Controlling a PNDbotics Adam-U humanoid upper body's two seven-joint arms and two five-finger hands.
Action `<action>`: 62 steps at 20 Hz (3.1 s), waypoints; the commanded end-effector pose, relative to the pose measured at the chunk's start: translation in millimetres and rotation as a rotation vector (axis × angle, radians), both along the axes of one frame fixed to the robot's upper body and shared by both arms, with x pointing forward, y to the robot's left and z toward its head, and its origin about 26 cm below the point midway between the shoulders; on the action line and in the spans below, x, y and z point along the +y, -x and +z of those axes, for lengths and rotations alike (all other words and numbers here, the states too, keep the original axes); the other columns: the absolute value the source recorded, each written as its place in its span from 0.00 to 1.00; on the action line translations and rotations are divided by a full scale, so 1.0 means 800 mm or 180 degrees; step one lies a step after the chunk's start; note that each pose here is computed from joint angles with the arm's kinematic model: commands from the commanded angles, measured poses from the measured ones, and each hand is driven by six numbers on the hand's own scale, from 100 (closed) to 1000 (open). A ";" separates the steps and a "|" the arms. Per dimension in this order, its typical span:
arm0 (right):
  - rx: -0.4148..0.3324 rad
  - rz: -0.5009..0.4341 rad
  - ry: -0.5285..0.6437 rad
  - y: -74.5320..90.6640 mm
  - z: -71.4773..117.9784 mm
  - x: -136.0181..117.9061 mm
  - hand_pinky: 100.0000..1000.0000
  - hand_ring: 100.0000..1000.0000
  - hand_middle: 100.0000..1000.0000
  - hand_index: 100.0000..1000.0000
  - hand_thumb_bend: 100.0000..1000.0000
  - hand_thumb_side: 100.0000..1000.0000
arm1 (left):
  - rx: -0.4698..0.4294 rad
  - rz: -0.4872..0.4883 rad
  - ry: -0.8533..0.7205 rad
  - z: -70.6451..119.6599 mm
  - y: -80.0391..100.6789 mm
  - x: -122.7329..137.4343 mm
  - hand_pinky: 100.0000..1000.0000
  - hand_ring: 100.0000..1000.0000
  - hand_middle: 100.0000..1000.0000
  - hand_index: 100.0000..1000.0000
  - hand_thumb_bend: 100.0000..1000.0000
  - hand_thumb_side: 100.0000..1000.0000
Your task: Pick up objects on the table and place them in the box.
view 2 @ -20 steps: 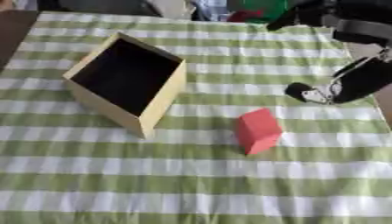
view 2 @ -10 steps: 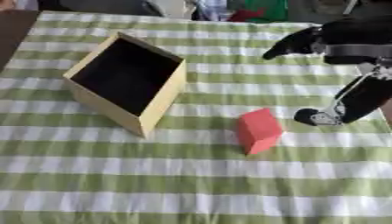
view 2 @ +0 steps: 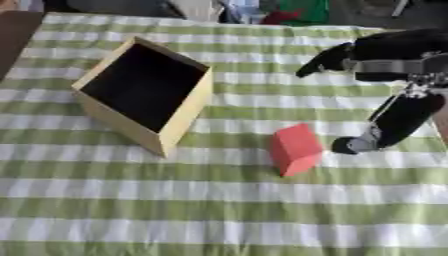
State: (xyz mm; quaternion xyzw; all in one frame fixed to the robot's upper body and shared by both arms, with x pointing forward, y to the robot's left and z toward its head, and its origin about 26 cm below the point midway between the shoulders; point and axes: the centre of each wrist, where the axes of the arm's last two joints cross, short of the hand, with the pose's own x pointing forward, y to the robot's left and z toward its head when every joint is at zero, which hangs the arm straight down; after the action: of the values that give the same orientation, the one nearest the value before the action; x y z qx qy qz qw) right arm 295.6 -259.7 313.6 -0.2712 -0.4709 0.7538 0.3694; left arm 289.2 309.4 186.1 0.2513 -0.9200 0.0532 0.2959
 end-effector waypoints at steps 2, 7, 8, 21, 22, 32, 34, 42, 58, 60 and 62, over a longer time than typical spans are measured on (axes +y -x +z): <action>-0.0024 -0.0042 0.0133 0.003 0.006 0.009 1.00 1.00 0.95 1.00 0.42 0.25 | -0.0086 -0.0034 -0.0068 0.011 0.002 -0.001 1.00 0.43 0.43 0.69 0.10 0.00; 0.0060 -0.0095 0.0196 0.002 0.001 0.023 1.00 1.00 0.95 1.00 0.43 0.27 | -0.0073 -0.0043 -0.0056 0.010 0.002 -0.001 1.00 0.43 0.43 0.69 0.09 0.00; 0.0078 -0.0111 0.0213 0.001 0.000 0.025 1.00 1.00 0.95 1.00 0.45 0.27 | -0.0073 -0.0044 -0.0052 0.010 0.002 -0.001 1.00 0.43 0.43 0.69 0.09 0.00; 0.0161 -0.0272 0.0314 0.000 -0.017 0.046 1.00 1.00 0.91 1.00 0.52 0.33 | -0.0060 -0.0070 -0.0032 0.009 0.001 -0.003 1.00 0.42 0.42 0.69 0.08 0.00; 0.0161 -0.0288 0.0322 -0.001 -0.019 0.047 1.00 1.00 0.91 1.00 0.53 0.33 | -0.0059 -0.0071 -0.0030 0.009 0.001 -0.004 1.00 0.42 0.42 0.69 0.08 0.00; 0.0219 -0.0403 0.0390 -0.030 -0.036 0.048 1.00 1.00 0.89 1.00 0.51 0.33 | -0.0046 -0.0090 -0.0017 0.008 0.001 -0.005 1.00 0.42 0.42 0.69 0.08 0.00; 0.0221 -0.0420 0.0421 -0.037 -0.039 0.047 1.00 1.00 0.89 1.00 0.51 0.32 | -0.0046 -0.0092 -0.0016 0.008 0.001 -0.005 1.00 0.42 0.42 0.68 0.08 0.00; 0.0247 -0.0520 0.0490 -0.053 -0.047 0.036 1.00 1.00 0.89 1.00 0.51 0.33 | -0.0042 -0.0094 -0.0005 0.007 0.001 -0.005 1.00 0.42 0.42 0.68 0.07 0.00; 0.0419 -0.0665 0.0361 -0.057 -0.050 0.024 1.00 1.00 0.88 1.00 0.52 0.32 | -0.0043 -0.0091 -0.0005 0.008 0.001 -0.005 1.00 0.42 0.42 0.68 0.06 0.00; 0.0445 -0.0676 0.0370 -0.058 -0.052 0.022 1.00 1.00 0.89 1.00 0.55 0.33 | -0.0046 -0.0094 -0.0004 0.009 0.001 -0.005 1.00 0.42 0.42 0.68 0.06 0.00; 0.0443 -0.0696 0.0407 -0.060 -0.055 0.020 1.00 1.00 0.89 1.00 0.56 0.34 | -0.0042 -0.0098 -0.0002 0.008 0.001 -0.005 1.00 0.42 0.42 0.68 0.06 0.00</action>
State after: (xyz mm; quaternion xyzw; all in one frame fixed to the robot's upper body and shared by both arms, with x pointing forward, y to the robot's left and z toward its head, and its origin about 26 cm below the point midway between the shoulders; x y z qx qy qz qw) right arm 343.6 -234.9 260.9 -0.2755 -0.3743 0.7619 0.4511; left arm 289.7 305.6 183.6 0.2392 -0.9200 0.0540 0.3057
